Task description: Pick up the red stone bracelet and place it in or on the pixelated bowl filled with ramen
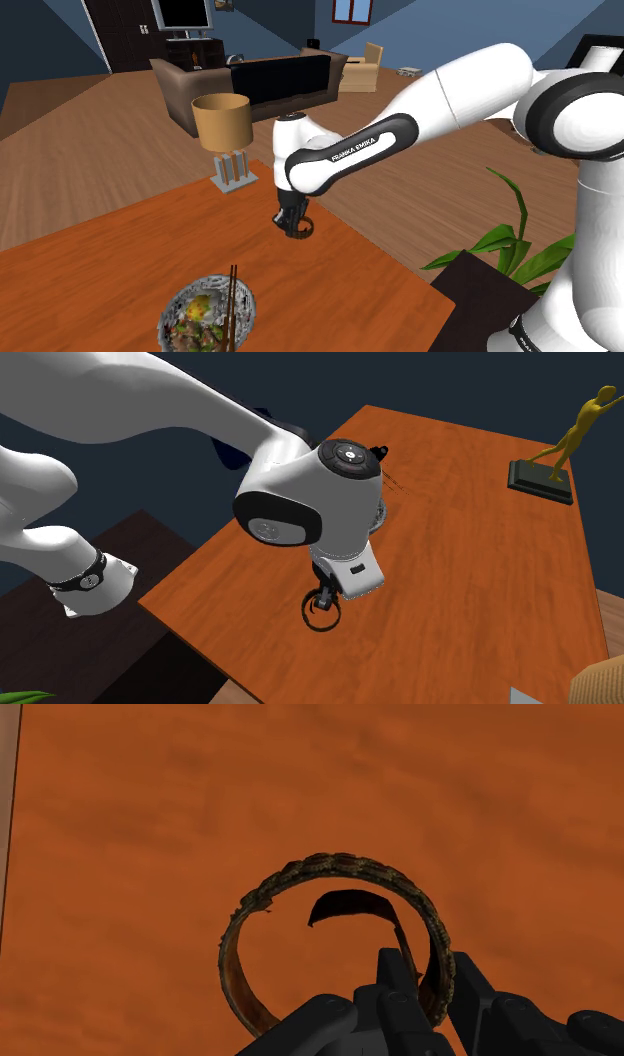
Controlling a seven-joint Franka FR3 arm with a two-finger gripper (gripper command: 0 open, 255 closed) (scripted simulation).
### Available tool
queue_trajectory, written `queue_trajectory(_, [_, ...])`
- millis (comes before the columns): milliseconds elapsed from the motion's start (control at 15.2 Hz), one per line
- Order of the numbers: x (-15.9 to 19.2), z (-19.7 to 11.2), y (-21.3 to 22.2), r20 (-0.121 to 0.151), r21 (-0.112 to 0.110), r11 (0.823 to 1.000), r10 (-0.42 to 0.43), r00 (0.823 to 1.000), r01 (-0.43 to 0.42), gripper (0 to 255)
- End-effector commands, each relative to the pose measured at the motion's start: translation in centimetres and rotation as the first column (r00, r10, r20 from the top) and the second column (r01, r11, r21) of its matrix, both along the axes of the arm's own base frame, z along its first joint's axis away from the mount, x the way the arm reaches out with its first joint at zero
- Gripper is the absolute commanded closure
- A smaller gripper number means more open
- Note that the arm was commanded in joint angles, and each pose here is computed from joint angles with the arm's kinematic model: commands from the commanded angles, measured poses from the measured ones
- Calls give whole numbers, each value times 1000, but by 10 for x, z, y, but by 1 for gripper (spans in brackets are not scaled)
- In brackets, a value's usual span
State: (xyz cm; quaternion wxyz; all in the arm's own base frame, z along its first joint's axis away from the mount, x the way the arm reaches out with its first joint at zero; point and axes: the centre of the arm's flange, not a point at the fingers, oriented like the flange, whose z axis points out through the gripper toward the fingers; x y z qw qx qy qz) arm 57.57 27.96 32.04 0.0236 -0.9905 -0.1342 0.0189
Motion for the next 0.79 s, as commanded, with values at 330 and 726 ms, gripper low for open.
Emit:
queue_trajectory(330, [-1, 37, 1, 0, 0, 1000, 0, 1000, 0, 255])
queue_trajectory(726, [-1, 69, 1, 0, 0, 1000, 0, 1000, 0, 255])
